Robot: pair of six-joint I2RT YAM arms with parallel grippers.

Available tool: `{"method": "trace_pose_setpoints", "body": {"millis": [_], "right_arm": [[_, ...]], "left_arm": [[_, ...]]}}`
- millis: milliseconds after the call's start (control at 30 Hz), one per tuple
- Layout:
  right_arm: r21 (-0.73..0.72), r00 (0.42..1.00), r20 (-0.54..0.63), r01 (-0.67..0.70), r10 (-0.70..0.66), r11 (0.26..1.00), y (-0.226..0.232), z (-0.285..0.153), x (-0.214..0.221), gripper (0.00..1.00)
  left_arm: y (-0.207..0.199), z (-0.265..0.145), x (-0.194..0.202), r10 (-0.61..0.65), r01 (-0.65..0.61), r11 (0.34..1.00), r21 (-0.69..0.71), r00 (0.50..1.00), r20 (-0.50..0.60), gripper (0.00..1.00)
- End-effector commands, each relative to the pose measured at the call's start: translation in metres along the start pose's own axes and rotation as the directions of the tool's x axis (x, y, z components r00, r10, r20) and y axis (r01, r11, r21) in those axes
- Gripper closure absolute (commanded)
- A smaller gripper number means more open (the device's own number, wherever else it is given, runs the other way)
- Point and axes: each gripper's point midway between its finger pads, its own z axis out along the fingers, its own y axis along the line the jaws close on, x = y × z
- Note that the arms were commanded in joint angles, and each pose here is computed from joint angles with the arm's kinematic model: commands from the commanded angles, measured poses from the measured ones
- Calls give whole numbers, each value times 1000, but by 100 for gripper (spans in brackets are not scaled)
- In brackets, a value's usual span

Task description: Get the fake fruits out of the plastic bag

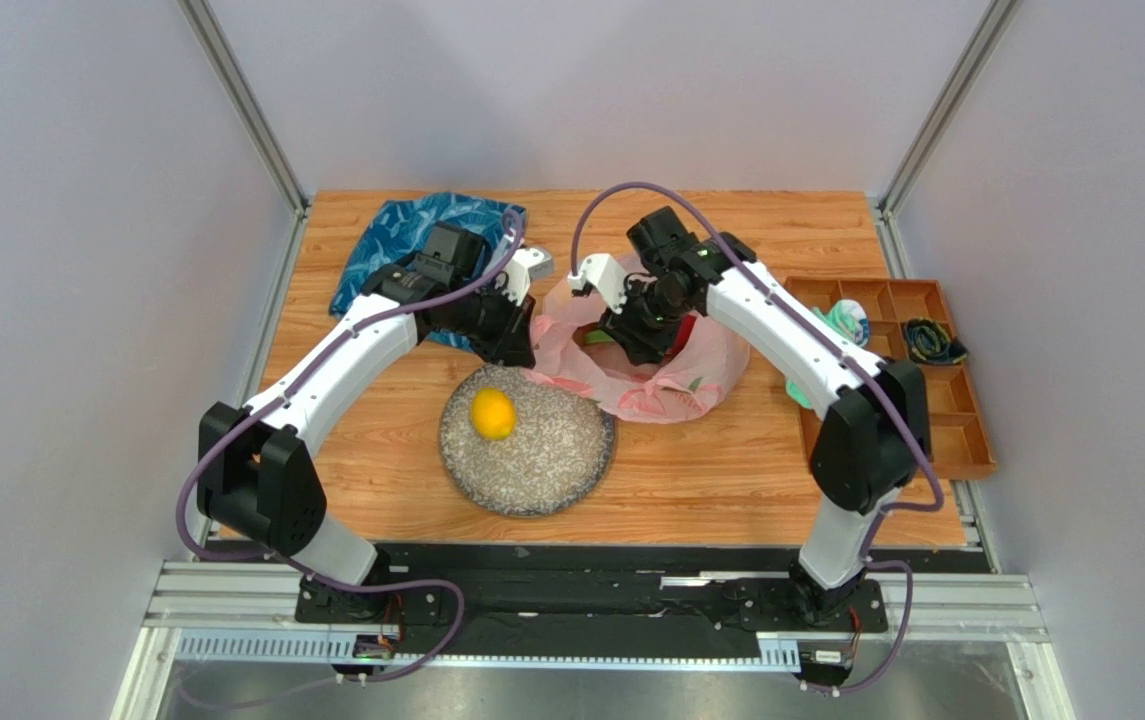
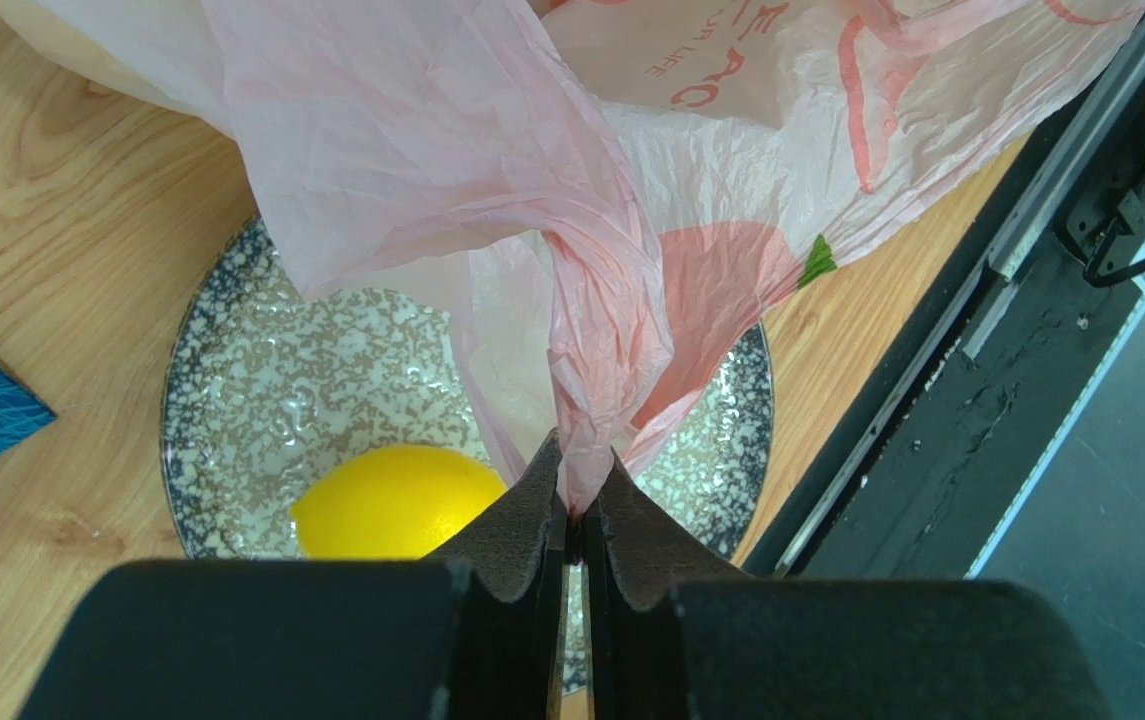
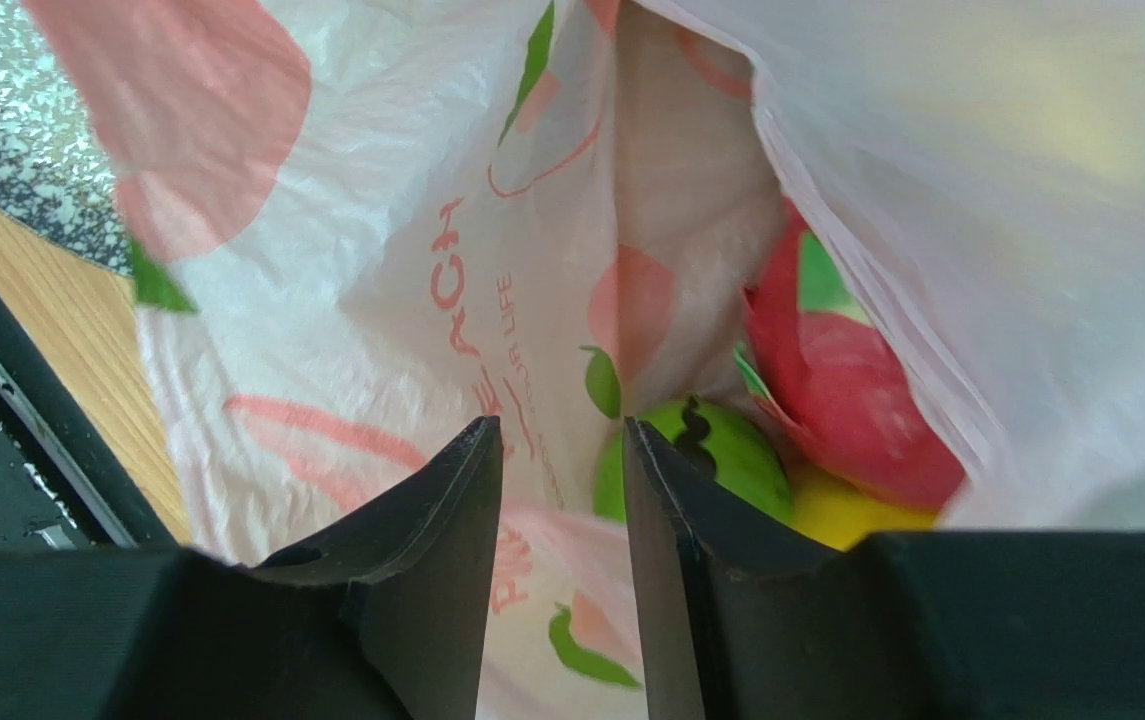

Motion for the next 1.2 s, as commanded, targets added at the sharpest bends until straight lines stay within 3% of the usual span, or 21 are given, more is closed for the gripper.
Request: {"method": "trace_pose_setpoints", "body": {"millis": [0, 67, 233, 333, 433, 500, 600, 833, 967, 1033, 1167], "right_arm": [[18, 997, -71, -34, 35, 999, -15, 32, 7, 62], [78, 986, -162, -36, 48, 996, -33, 23, 26, 64], [178, 962, -237, -96, 138, 979, -61, -49, 84, 63], [237, 907, -404, -24, 121, 971, -65, -66, 152, 63], [280, 872, -478, 33, 110, 959, -72, -75, 185, 62], [292, 891, -439, 23, 113, 956, -75, -77, 177, 56], [275, 951, -289, -29, 112, 961, -77, -78, 130, 48], [162, 999, -36, 1, 5, 987, -42, -67, 41, 48], [89, 997, -73, 41, -34, 995, -12, -33, 44, 57], [124, 996, -83, 45, -35, 991, -14, -20, 44, 61], [154, 986, -156, -40, 64, 987, -6, -5, 71, 66]], "left_arm": [[-4, -3, -12, 36, -37, 999, 16, 999, 27, 90], [-5, -3, -12, 36, -37, 999, 20, 999, 27, 90], [-6, -7, -10, 40, -40, 999, 6, 999, 30, 97], [-10, -10, -15, 39, -40, 999, 22, 998, 44, 97], [-20, -7, -16, 98, -100, 994, 36, 995, 35, 96], [-27, -1, -10, 146, -146, 988, 42, 989, 8, 96], [-44, 11, 0, 195, -192, 977, 89, 980, -28, 94], [-48, 17, -1, 185, -182, 979, 93, 982, -30, 93], [-45, 17, 0, 183, -181, 981, 74, 983, -31, 93], [-44, 18, 3, 178, -175, 982, 72, 983, -37, 93], [-45, 16, 9, 172, -169, 983, 71, 984, -46, 93]]}}
